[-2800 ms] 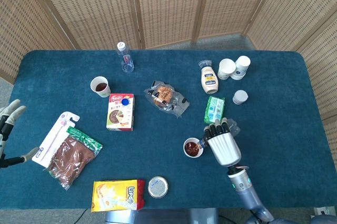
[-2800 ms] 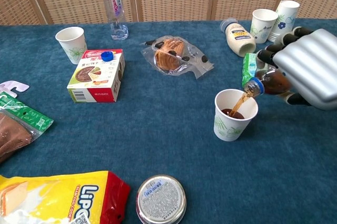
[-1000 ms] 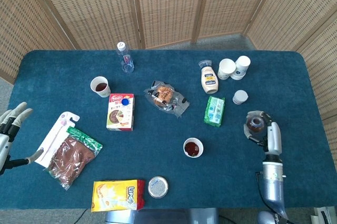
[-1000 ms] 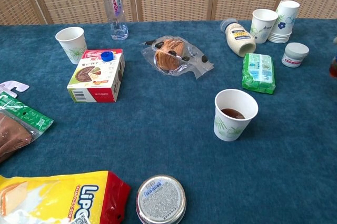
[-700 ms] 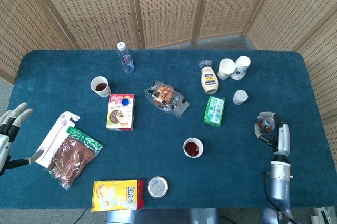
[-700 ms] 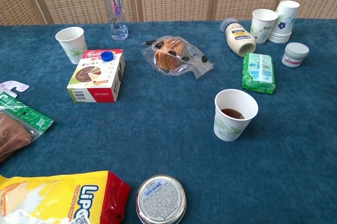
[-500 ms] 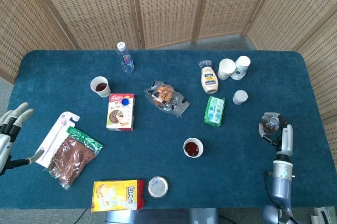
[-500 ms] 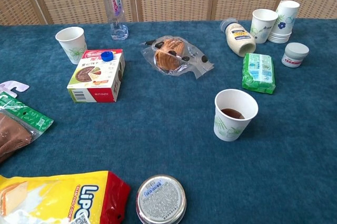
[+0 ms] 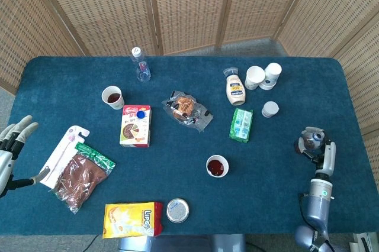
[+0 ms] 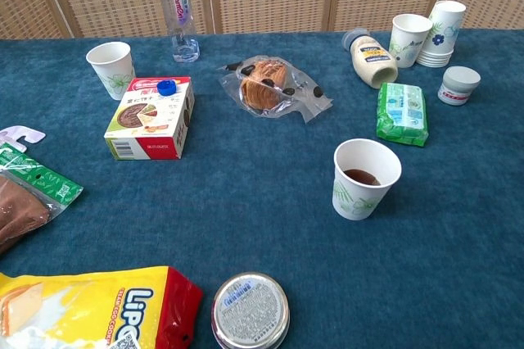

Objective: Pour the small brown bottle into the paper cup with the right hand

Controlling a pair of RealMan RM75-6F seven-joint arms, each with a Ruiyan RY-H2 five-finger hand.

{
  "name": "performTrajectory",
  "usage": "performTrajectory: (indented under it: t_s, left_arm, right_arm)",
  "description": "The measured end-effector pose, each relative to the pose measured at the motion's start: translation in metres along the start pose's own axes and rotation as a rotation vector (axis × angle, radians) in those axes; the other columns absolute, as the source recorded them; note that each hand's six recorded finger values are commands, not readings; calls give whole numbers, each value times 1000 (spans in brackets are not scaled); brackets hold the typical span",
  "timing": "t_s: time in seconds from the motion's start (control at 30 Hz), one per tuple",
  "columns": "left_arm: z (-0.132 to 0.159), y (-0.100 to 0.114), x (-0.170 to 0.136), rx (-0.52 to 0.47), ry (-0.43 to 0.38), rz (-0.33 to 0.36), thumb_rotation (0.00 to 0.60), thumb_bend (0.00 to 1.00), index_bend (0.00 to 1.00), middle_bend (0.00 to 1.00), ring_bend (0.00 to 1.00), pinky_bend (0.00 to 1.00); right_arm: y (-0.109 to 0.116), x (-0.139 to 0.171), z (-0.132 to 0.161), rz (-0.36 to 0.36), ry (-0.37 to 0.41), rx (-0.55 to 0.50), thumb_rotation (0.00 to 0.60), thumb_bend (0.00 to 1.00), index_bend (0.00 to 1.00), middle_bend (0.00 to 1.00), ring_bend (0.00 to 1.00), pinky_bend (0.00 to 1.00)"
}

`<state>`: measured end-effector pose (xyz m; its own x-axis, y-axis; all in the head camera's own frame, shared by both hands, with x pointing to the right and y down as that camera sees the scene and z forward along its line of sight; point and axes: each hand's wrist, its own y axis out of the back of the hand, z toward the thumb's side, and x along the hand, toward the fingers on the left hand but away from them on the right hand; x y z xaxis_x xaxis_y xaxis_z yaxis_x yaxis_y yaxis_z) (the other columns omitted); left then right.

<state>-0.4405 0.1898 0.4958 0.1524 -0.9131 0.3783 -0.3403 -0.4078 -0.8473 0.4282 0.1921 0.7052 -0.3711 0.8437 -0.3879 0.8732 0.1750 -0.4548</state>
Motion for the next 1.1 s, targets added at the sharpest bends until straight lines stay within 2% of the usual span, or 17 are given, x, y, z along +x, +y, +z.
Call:
performTrajectory:
  t_s: [0.43,0.83,1.1]
  left_arm:
    - [0,-5,1,8,6,-15,600,234,0,0,0,0]
    - [0,-7,2,12,10,-22,600,234,0,0,0,0]
    - [0,-8,2,13,10,-23,600,234,0,0,0,0]
  right_arm:
    - [6,-5,-15,-32,-12,-51,600,1000,512,539,216,546]
    - [7,-6,-24,-40,-19,-52,600,1000,511,533,209,541]
    - [9,-5,-28,-36,-18,-53,600,1000,483,467,150,499]
